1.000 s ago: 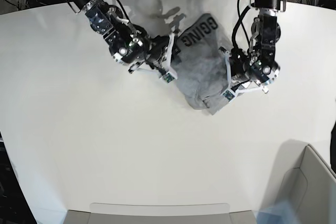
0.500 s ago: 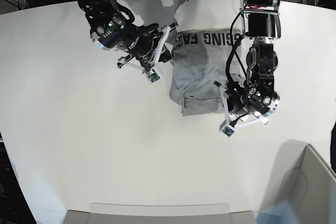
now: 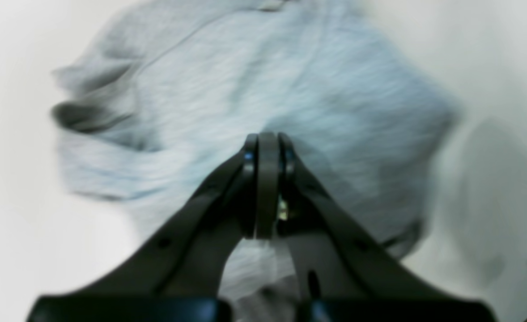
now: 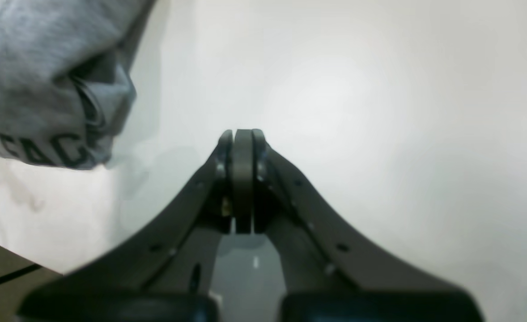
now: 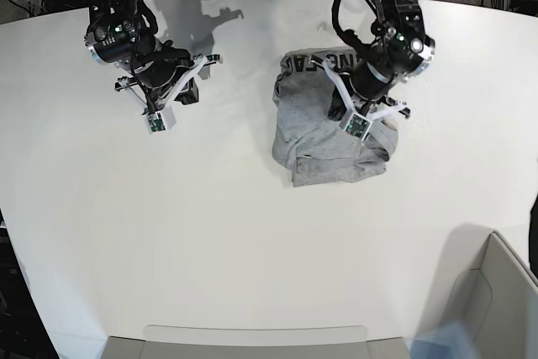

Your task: Fold the T-shirt properly

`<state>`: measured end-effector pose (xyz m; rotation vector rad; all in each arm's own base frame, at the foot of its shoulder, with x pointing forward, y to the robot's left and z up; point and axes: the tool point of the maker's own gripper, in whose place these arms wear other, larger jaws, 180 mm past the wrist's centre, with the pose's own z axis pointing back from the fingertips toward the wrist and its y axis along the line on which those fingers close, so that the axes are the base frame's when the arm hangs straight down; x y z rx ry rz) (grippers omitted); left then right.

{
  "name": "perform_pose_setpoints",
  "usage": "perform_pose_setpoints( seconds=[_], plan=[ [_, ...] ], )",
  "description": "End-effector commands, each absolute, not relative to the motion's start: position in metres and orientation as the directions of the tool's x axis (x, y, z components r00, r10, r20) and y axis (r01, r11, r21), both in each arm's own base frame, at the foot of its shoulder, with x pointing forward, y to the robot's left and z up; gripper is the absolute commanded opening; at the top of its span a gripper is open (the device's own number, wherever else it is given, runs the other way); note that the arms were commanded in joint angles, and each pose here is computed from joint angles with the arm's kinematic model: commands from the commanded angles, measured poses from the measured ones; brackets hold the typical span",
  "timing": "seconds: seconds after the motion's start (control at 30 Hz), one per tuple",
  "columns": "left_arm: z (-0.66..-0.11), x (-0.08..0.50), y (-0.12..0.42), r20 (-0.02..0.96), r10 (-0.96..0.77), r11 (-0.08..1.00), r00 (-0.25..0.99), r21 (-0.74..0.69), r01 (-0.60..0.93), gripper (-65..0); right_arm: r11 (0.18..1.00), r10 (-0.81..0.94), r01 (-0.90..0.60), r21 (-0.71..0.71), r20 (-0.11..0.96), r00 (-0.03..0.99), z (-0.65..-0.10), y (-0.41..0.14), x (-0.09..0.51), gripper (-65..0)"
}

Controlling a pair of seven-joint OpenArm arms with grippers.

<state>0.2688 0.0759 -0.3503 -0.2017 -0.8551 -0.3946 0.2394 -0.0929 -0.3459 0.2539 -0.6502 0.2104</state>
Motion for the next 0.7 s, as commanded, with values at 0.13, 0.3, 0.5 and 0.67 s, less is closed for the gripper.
perform_pose_setpoints(
  seconds=[0.13,0.3,0.5,0.67],
  plan=[
    [-0.384,0.263,0.057,0.738,-0.194,0.901,0.646,-0.127,0.415,-65.0,0.942,0.127,-0.295,0.16,0.645,0.754,-0.339,-0.092,0.242,-65.0],
    [-0.43,0.269,0.064,0.656,-0.163,0.905,0.737,-0.198,0.377,-65.0,0.942,0.13,-0.296,0.155,0.646,0.752,-0.338,-0.094,0.241,-65.0],
    [-0.442,0.271,0.136,0.618,-0.176,0.948,0.767,-0.104,0.301,-65.0,0.944,0.127,-0.29,0.158,0.635,0.762,-0.342,-0.095,0.237,-65.0],
    [-0.456,0.272,0.201,0.547,-0.238,0.956,0.803,-0.012,0.292,-65.0,0.945,0.129,-0.287,0.155,0.63,0.766,-0.343,-0.096,0.235,-65.0]
  ],
)
